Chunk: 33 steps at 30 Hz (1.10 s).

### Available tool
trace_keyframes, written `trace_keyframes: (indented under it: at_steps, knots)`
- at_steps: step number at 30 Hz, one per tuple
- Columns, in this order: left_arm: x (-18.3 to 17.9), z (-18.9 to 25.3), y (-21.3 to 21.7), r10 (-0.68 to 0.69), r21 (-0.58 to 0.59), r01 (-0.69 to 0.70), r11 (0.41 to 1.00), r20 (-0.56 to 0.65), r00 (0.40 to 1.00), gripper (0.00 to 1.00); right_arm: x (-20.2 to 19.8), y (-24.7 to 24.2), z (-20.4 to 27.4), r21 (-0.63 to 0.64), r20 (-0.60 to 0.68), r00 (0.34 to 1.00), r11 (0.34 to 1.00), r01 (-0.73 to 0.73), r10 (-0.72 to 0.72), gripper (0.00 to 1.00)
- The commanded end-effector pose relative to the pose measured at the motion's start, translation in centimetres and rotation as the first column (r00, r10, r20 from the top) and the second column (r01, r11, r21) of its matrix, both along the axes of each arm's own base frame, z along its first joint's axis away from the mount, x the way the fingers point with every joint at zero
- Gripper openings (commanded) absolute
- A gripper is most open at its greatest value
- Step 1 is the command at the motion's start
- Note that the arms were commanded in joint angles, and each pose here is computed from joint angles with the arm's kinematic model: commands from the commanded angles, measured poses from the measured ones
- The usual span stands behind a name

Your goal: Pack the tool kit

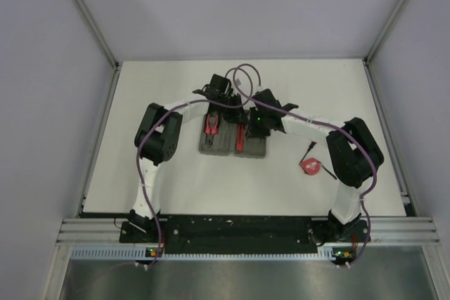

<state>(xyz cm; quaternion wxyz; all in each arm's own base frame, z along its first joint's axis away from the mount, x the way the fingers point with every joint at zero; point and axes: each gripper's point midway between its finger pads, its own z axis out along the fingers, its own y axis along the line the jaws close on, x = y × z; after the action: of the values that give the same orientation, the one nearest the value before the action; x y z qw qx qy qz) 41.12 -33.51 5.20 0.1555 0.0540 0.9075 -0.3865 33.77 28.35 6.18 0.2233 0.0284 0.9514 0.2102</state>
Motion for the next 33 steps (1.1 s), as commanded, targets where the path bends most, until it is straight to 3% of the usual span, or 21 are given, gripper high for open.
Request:
trace_keyframes:
  at_steps: [1,12,22,33]
  knots:
    - [1.0,-0.1,-0.4,0.006,0.005,-0.006,1.000,0.022,1.000,0.14,0.8,1.7,1.3,0.039,0.042,0.999,0.999,-0.019,0.017,0.12]
    - [0.7,-1.3,0.4,0.036,0.060,-0.036,0.998,-0.009,0.999,0.13,1.2,0.9,-1.7,-0.050,0.006,1.000,0.999,0.002,-0.002,0.00]
    - [0.7,-1.9,0.7,0.034,0.095,-0.034,0.995,-0.001,0.999,0.12,1.3,0.6,-2.3,-0.078,-0.004,1.000,0.997,-0.004,0.004,0.00]
    - [-0.9,-4.3,1.0,0.055,0.238,-0.037,0.971,-0.072,0.996,0.19,0.2,0.3,-3.9,-0.084,-0.055,0.998,0.996,-0.008,0.003,0.00]
